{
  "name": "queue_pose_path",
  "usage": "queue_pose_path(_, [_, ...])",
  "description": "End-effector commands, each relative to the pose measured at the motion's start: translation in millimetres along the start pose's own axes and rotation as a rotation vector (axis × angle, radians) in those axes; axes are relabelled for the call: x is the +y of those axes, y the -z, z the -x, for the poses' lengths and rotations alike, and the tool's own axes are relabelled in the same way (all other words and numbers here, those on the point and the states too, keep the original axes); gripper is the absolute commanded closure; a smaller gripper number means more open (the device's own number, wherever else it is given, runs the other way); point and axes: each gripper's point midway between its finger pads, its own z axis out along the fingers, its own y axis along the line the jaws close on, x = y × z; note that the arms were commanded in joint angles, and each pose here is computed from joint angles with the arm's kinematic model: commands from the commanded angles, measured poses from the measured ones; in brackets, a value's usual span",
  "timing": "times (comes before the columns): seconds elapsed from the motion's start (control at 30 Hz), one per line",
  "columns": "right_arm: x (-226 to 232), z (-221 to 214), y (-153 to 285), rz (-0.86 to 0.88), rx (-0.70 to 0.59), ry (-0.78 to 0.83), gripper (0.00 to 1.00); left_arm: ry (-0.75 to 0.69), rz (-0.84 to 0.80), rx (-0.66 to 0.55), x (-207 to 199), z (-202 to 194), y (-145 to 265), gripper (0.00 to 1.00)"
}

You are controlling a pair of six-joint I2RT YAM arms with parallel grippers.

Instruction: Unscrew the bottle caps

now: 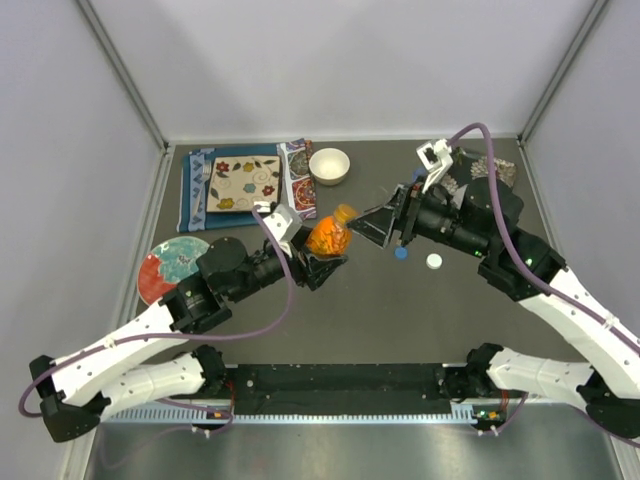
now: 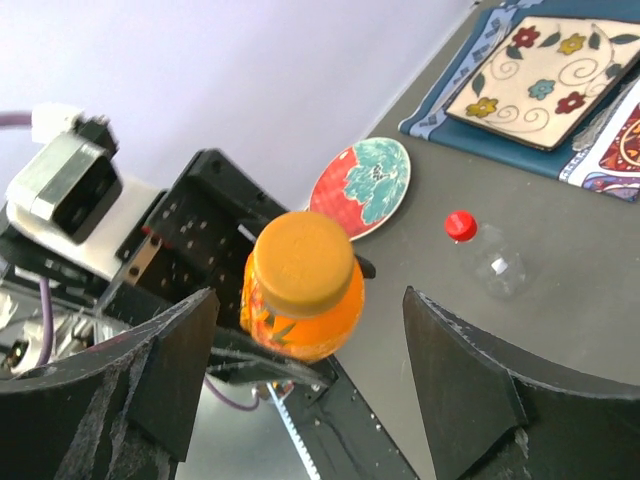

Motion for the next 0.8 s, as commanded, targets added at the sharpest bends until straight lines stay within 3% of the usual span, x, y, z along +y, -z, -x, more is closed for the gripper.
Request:
queue_pose_path(0.0, [-0.9,25.4,-6.9,-0.055,-0.077,-0.052,0.26,-0.070,0.118,-0.095,12.0,21.6,-2.8,0.68])
queue_pose_path(0.27, [0.4,35.4,-22.4,-0.059,-0.087,-0.071,0.29,-0.132,0.150,-0.070,5.7,13.6,-9.2,0.68])
queue_pose_path(0.43, [-0.4,29.0,-28.8,-0.053,-0.064,-0.080,0.40,-0.138,0.174,-0.076,7.8,13.9,-7.2,0.68])
queue_pose_path(0.77, [-4.9,15.2,-29.9,-0.062,-0.037,-0.090,0.36,-0.141,0.214,-0.094,14.8,17.0,-2.8,0.67])
